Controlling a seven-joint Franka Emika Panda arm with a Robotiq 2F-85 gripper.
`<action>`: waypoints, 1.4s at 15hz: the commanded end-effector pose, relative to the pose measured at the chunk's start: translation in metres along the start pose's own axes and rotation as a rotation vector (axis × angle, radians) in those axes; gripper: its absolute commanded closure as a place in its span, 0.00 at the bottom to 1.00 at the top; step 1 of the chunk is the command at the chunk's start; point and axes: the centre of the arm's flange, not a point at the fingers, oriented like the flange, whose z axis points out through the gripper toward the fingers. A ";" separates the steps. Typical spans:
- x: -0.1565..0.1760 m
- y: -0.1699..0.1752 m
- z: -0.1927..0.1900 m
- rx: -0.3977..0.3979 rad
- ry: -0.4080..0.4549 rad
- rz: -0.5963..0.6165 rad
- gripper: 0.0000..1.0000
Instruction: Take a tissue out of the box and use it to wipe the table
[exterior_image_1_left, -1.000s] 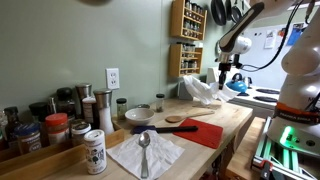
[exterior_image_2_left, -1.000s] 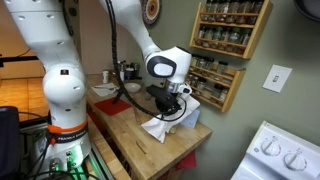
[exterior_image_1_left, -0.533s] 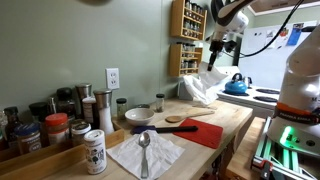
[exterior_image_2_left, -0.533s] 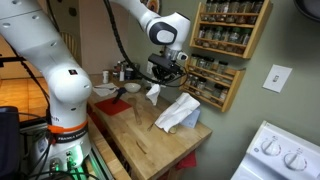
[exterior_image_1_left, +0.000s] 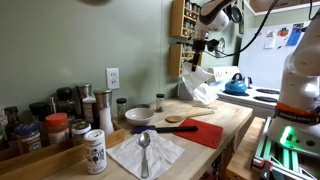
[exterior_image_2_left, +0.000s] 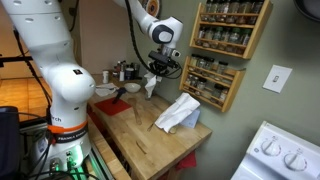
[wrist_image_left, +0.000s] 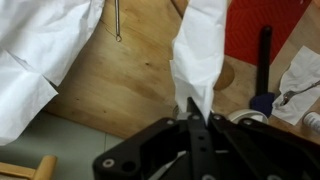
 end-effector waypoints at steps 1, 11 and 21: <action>0.003 0.002 0.003 0.002 -0.006 0.001 0.99; 0.032 -0.013 0.049 -0.031 -0.013 0.010 1.00; 0.045 -0.007 0.135 -0.017 -0.118 0.003 1.00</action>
